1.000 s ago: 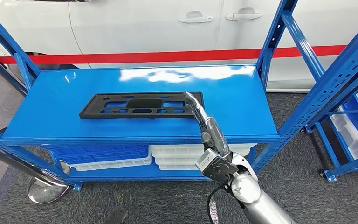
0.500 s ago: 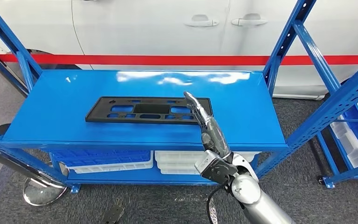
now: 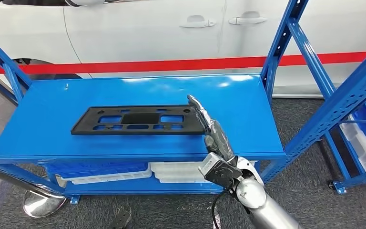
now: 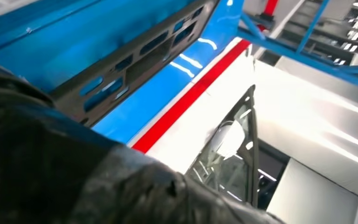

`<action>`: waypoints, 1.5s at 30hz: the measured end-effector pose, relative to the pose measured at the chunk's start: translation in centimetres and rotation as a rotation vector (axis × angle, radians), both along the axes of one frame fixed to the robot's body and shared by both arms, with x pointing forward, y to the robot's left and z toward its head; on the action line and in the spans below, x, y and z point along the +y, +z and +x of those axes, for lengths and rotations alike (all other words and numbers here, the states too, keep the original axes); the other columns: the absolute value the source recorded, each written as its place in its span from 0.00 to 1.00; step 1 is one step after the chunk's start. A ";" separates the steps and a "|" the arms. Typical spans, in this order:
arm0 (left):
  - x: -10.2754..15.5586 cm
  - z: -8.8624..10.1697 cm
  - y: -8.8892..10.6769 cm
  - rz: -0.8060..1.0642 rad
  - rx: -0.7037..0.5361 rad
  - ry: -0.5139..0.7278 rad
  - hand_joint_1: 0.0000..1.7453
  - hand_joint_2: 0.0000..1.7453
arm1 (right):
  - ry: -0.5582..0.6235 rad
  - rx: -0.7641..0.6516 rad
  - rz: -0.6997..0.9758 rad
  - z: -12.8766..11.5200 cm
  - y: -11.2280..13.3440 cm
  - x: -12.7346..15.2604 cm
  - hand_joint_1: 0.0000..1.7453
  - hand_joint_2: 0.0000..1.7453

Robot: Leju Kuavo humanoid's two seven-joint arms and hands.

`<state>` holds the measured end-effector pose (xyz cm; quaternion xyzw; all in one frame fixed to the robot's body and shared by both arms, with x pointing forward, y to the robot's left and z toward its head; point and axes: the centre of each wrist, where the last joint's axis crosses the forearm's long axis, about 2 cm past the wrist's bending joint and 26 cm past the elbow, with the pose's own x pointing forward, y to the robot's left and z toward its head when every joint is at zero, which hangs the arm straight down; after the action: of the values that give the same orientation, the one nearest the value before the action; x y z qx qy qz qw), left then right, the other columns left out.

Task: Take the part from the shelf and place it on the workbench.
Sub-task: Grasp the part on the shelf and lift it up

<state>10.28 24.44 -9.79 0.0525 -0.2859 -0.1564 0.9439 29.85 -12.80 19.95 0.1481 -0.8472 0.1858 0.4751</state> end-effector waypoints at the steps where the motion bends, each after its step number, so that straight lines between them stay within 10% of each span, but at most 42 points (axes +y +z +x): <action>1: 0.0 0.0 0.0 0.000 0.000 -0.001 0.00 0.00 | -0.007 0.006 -0.008 0.0 0.0 0.0 0.00 0.75; 2: -0.1 0.0 0.0 -0.001 0.000 -0.004 0.00 0.00 | -0.010 0.014 -0.015 0.1 0.0 0.0 0.00 1.00; 25: -1.0 2.8 0.8 -0.001 -0.023 -0.163 0.00 0.00 | -0.045 -0.053 -0.233 5.7 3.9 6.7 0.00 1.00; 45: -2.3 4.3 1.5 -0.016 -0.025 -0.242 0.00 0.00 | -0.191 -0.129 -0.819 5.7 0.1 12.2 0.00 1.00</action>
<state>14.60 22.12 -8.30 0.0120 -0.3029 -0.2663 0.9150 35.52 -0.63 20.00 -0.1439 -0.7415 0.4709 0.4557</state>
